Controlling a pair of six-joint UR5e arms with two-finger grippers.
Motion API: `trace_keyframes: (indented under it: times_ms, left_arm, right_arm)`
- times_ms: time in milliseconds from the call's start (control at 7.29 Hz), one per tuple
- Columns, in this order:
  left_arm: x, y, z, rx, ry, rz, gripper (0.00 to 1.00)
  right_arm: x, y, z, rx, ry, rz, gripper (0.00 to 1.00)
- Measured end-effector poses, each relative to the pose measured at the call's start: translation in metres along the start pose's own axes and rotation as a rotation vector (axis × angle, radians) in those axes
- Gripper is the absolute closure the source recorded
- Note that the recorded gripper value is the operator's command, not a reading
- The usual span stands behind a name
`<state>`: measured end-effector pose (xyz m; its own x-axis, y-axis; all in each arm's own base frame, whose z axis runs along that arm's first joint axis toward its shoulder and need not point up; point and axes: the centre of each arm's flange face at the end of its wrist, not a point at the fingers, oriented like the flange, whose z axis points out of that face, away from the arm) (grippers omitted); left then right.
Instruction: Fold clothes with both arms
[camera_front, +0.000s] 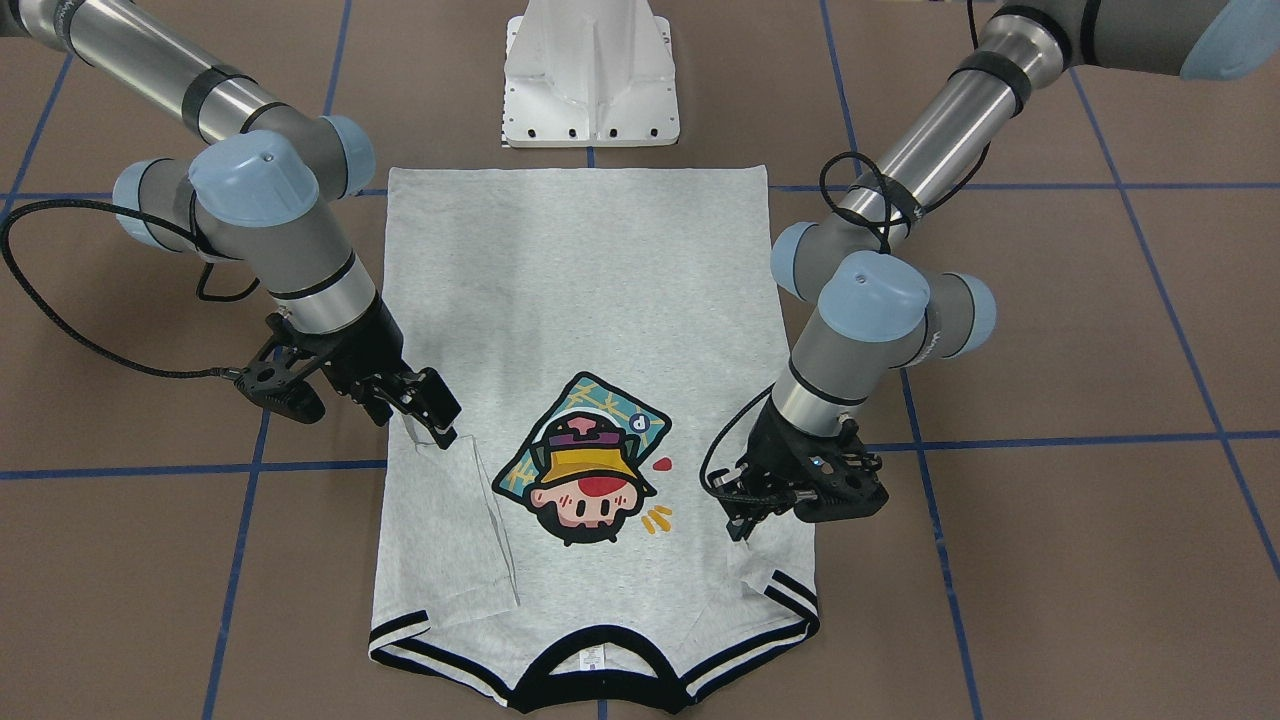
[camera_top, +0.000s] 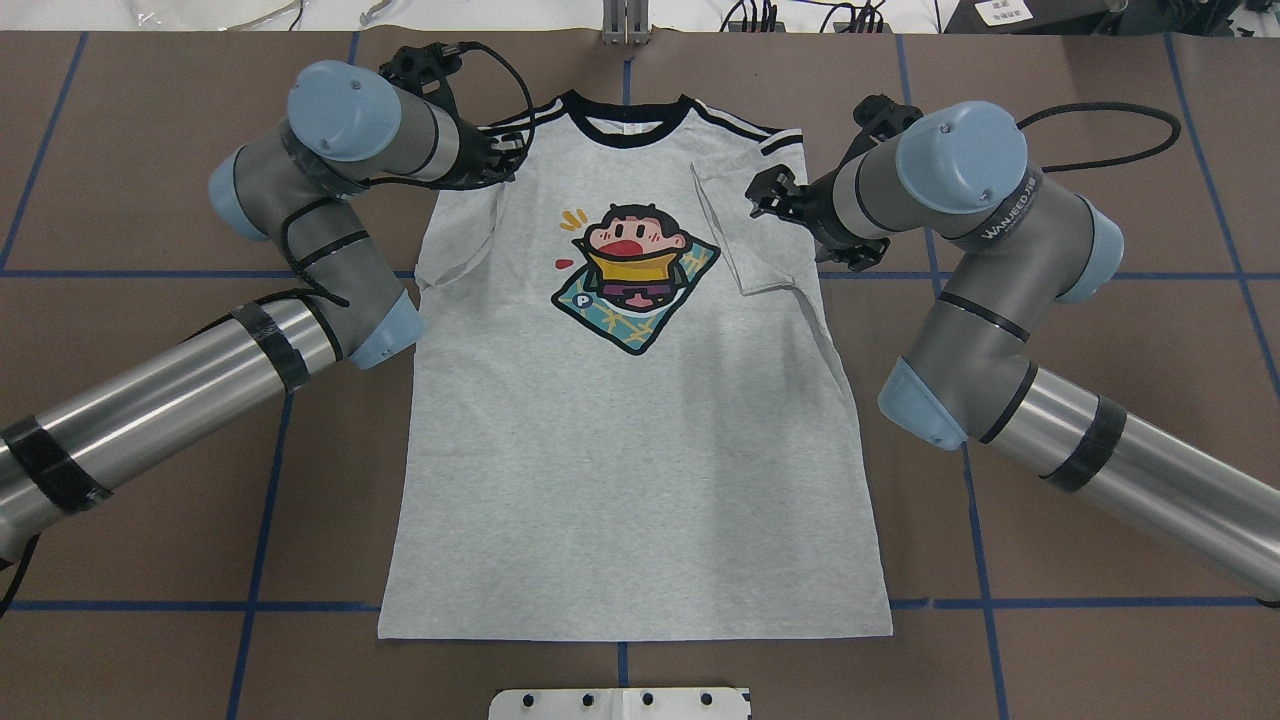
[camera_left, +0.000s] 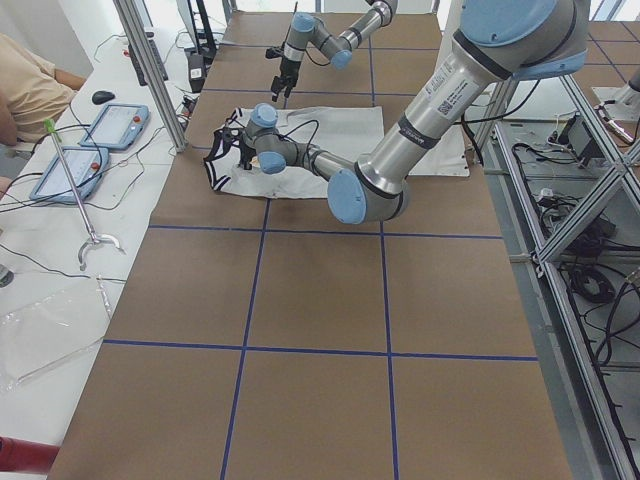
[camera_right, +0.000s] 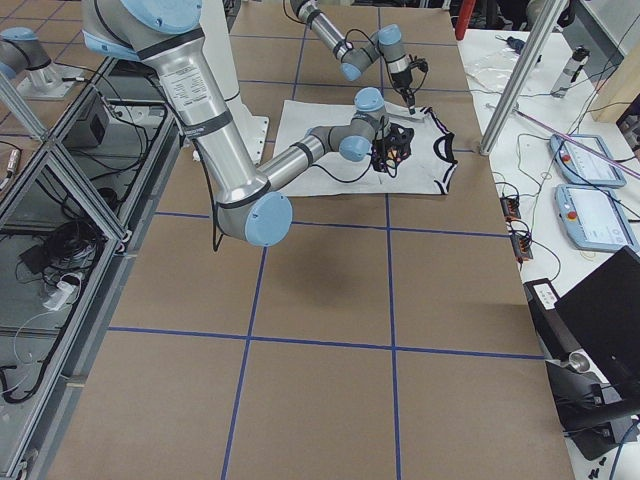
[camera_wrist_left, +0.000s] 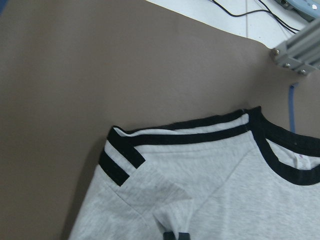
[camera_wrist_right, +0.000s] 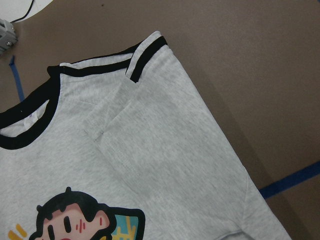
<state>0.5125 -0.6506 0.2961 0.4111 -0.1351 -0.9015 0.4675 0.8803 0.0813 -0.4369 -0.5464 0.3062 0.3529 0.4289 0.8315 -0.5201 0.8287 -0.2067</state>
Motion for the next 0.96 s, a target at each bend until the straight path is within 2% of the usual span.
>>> trace_keyframes:
  times_ms: [274, 412, 549, 686, 960]
  left_arm:
    - [0.008, -0.010, 0.016, 0.058, -0.035, -0.008, 0.97]
    - [0.012, -0.015, 0.020, 0.072, -0.045, -0.012, 0.37]
    - [0.014, -0.018, 0.021, 0.080, -0.048, -0.016, 0.01]
    - [0.017, -0.020, 0.018, 0.083, -0.040, -0.021, 0.00]
    - [0.022, -0.014, -0.008, 0.084, 0.016, -0.028, 0.00]
  right_arm:
    - [0.000, 0.001, 0.000, -0.001, 0.001, 0.000, 0.00]
    - [0.000, 0.001, 0.000, -0.002, 0.001, 0.000, 0.00]
    - [0.001, 0.000, 0.000, -0.003, 0.001, 0.000, 0.00]
    - [0.002, 0.000, -0.001, -0.004, 0.000, 0.001, 0.00]
    - [0.007, 0.001, -0.011, -0.007, -0.005, 0.004, 0.00]
